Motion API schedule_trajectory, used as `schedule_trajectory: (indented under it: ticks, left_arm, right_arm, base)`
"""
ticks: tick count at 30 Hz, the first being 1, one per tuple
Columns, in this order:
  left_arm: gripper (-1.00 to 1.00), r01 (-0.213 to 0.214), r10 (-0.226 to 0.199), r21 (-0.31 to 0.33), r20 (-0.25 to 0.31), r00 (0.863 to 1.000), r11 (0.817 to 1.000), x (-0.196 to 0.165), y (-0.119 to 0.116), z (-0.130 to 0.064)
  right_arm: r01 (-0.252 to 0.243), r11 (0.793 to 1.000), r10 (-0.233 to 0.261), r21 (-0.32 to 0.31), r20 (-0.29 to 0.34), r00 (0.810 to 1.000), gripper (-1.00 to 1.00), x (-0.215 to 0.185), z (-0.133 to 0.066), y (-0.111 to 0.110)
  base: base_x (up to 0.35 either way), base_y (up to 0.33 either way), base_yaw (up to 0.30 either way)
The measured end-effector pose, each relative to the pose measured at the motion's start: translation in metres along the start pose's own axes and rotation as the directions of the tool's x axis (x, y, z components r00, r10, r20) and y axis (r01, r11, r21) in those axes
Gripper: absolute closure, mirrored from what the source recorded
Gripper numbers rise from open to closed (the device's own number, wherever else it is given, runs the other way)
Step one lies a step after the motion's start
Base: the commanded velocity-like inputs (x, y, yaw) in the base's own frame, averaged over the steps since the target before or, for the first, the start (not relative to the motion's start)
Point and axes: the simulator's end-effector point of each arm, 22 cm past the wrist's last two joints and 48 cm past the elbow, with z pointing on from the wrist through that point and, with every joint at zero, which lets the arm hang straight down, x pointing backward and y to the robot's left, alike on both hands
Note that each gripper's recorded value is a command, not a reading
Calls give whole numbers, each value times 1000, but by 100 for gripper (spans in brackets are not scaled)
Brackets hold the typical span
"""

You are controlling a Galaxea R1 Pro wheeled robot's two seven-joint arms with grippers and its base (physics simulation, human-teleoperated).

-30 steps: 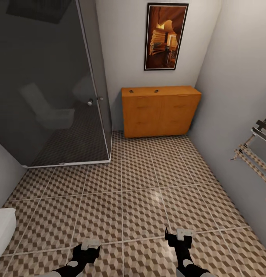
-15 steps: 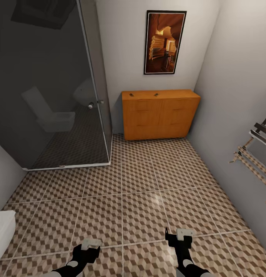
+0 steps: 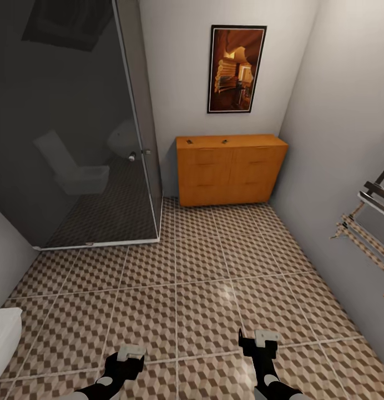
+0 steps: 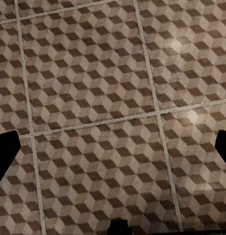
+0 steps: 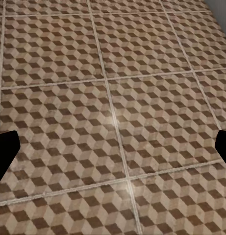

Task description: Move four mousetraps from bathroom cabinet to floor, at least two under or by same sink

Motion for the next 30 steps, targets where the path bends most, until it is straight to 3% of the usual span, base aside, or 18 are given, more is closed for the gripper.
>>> schedule_trajectory:
  ticks: [30]
  left_arm:
    - [-100,1,-1,-6,49,999,1000,-25,3,-8]
  right_arm:
    - [-7,1000,7,2,48,999,-100,-26,-3,-2]
  base:
    - [0,0,0]
